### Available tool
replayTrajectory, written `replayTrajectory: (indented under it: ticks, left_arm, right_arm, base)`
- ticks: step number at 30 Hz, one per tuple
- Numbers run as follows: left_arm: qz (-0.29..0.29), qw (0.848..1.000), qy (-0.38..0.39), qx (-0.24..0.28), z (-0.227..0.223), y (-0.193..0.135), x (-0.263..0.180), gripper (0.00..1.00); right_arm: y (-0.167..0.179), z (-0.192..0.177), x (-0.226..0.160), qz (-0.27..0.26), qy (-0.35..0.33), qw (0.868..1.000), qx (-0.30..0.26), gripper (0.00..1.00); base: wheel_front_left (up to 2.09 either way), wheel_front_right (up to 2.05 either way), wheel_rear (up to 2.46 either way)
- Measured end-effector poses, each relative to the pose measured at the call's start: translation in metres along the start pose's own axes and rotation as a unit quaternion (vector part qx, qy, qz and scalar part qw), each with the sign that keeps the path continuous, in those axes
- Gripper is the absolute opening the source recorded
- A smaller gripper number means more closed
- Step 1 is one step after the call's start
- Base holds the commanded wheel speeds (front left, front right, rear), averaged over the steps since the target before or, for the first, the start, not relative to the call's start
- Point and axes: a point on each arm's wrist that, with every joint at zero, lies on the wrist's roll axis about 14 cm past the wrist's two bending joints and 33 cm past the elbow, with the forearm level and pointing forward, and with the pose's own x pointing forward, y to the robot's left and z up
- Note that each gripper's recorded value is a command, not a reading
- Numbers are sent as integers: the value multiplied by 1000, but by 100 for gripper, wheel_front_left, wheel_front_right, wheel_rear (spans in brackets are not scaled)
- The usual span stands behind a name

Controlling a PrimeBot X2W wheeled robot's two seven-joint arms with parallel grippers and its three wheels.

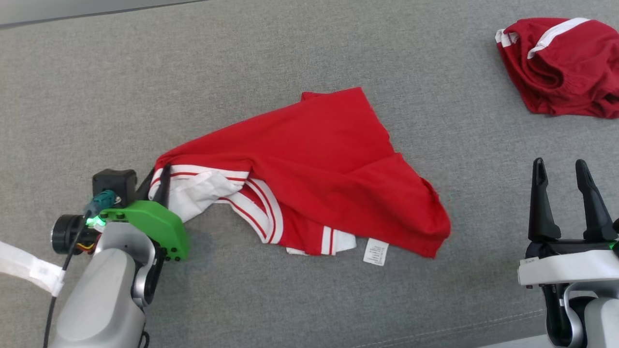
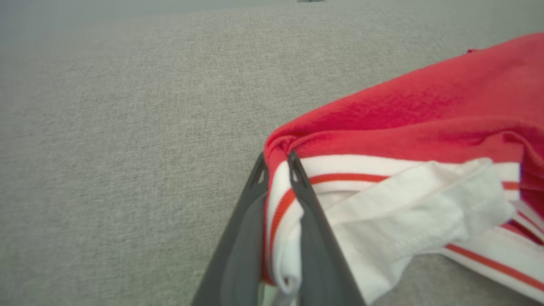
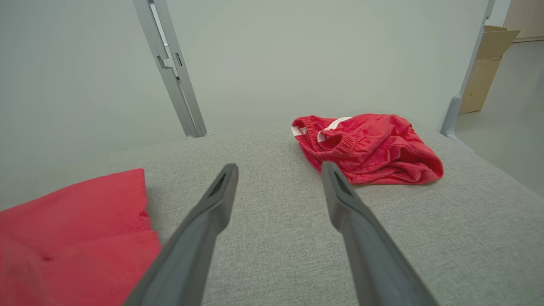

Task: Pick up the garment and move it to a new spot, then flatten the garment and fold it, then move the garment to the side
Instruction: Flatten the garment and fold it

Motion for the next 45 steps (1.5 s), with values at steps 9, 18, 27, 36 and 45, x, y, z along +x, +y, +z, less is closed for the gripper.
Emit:
replayTrajectory:
  ticks: [9,18,27,36,45]
  left_arm:
    - [33,998,-52,-18,14,24,-10,100]
    - [65,982,-178,-24,56,25,-50,100]
    - [99,965,-243,9,76,28,-111,100]
    - [94,965,-245,15,75,23,-127,100]
    - [88,967,-240,15,74,20,-125,100]
  right_arm:
    - [7,7,4,11,-11,1000,-2,100]
    - [38,25,1,63,-29,998,-13,100]
    - [55,30,-11,90,-23,996,-16,100]
    - [60,32,-16,98,-20,995,-15,100]
    - [76,-4,-24,123,48,991,-12,100]
  base:
    - [0,0,0]
    - [0,0,0]
    - [0,0,0]
    - [0,0,0]
    - [0,0,0]
